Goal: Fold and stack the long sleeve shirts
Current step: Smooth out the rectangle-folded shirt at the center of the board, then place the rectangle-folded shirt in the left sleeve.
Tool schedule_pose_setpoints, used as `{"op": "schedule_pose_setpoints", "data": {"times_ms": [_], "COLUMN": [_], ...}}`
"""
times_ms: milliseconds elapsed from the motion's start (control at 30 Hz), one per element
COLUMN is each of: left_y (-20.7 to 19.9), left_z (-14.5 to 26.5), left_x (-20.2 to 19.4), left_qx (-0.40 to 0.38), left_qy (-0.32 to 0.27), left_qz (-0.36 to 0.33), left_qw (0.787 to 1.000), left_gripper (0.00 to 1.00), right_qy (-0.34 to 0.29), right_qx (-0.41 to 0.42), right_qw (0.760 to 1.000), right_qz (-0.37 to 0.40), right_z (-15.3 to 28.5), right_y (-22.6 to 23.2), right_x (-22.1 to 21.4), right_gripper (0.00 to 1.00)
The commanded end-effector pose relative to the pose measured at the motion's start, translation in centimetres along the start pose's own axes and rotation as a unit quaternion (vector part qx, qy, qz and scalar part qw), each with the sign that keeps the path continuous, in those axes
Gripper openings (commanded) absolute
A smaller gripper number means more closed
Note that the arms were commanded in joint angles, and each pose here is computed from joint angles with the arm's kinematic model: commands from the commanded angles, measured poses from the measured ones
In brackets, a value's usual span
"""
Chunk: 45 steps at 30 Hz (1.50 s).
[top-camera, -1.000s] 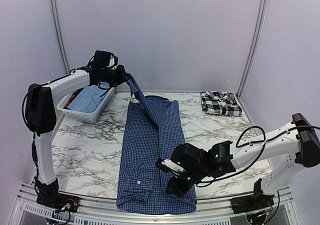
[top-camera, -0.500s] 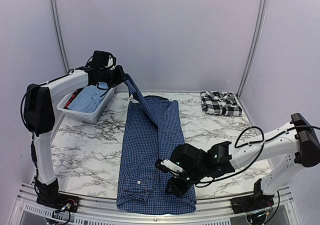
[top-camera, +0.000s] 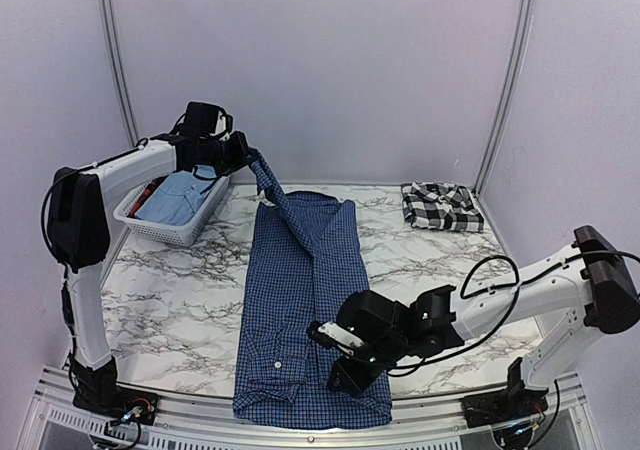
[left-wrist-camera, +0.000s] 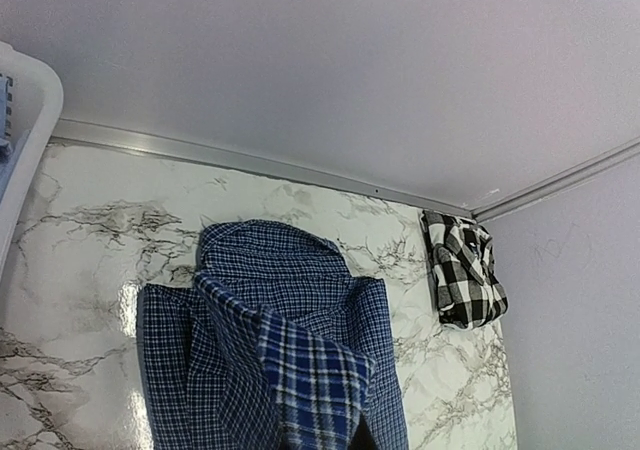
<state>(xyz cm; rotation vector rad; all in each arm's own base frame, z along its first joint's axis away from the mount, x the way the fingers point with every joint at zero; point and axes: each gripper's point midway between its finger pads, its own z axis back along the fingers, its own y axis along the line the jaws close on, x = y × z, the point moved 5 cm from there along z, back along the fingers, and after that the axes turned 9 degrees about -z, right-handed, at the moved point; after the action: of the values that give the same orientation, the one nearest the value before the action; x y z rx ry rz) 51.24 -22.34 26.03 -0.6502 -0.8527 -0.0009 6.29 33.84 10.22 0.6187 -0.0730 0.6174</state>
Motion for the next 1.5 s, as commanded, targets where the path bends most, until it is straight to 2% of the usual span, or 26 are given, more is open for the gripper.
{"op": "schedule_pose_setpoints", "data": {"times_ms": [0,133,233,333,433,500,633,767,900,1000,1067,1167,1267,1333,1467], "left_y": [-0.8,-2.4,-3.8,-5.5,-7.9,-9.4,-12.1,-13.1,-13.9,-13.8,-13.5,-13.8,-14.9,-15.5,-14.2], "left_z": [0.3,0.0,-0.3,-0.2,0.0,0.2,0.7,1.0,1.6,2.0,1.9,2.3,3.1,3.6,3.1], "left_x": [0.1,-1.0,-2.7,-4.6,-7.0,-9.0,-13.9,-19.1,-23.9,-27.4,-28.8,-28.8,-27.8,-26.6,-23.3], "left_qx": [-0.026,-0.064,-0.098,-0.129,-0.167,-0.19,-0.219,-0.225,-0.222,-0.205,-0.192,-0.185,-0.188,-0.183,-0.095], "left_qy": [0.006,0.029,0.055,0.078,0.103,0.123,0.171,0.225,0.281,0.321,0.333,0.33,0.307,0.279,0.215], "left_qz": [-0.012,-0.04,-0.064,-0.099,-0.14,-0.168,-0.229,-0.274,-0.327,-0.377,-0.397,-0.405,-0.405,-0.403,-0.362], "left_qw": [1.0,0.997,0.992,0.984,0.971,0.959,0.933,0.907,0.875,0.844,0.833,0.832,0.84,0.852,0.902], "left_gripper": [0.0,0.0,0.0,0.0,0.0,0.0,0.0,0.0,0.01,0.15,0.27,0.51,0.61,0.64,0.63], "right_qy": [-0.012,-0.03,-0.062,-0.108,-0.159,-0.201,-0.264,-0.295,-0.305,-0.297,-0.291,-0.281,-0.276,-0.275,-0.276], "right_qx": [0.022,0.013,0.003,-0.018,-0.06,-0.103,-0.136,-0.149,-0.153,-0.15,-0.149,-0.149,-0.152,-0.153,-0.158], "right_qw": [1.0,0.999,0.998,0.994,0.985,0.971,0.941,0.924,0.919,0.923,0.926,0.93,0.932,0.932,0.931], "right_qz": [0.015,0.019,0.022,0.007,-0.037,-0.077,-0.162,-0.191,-0.196,-0.195,-0.191,-0.185,-0.18,-0.178,-0.177], "right_z": [-0.2,0.6,2.4,4.8,7.7,9.9,13.8,15.6,15.9,15.3,14.8,14.0,13.6,13.3,13.0], "right_y": [1.7,2.1,2.6,2.1,-0.6,-3.3,-8.4,-11.3,-12.2,-12.7,-12.9,-13.1,-13.2,-13.3,-13.6], "right_x": [1.2,2.0,3.4,5.1,6.7,7.6,8.5,8.9,9.3,9.5,9.7,10.0,10.3,10.5,10.8], "right_gripper": [0.1,0.39,0.54,0.58,0.6,0.61,0.62,0.63,0.63,0.64,0.64,0.65,0.65,0.65,0.65]}}
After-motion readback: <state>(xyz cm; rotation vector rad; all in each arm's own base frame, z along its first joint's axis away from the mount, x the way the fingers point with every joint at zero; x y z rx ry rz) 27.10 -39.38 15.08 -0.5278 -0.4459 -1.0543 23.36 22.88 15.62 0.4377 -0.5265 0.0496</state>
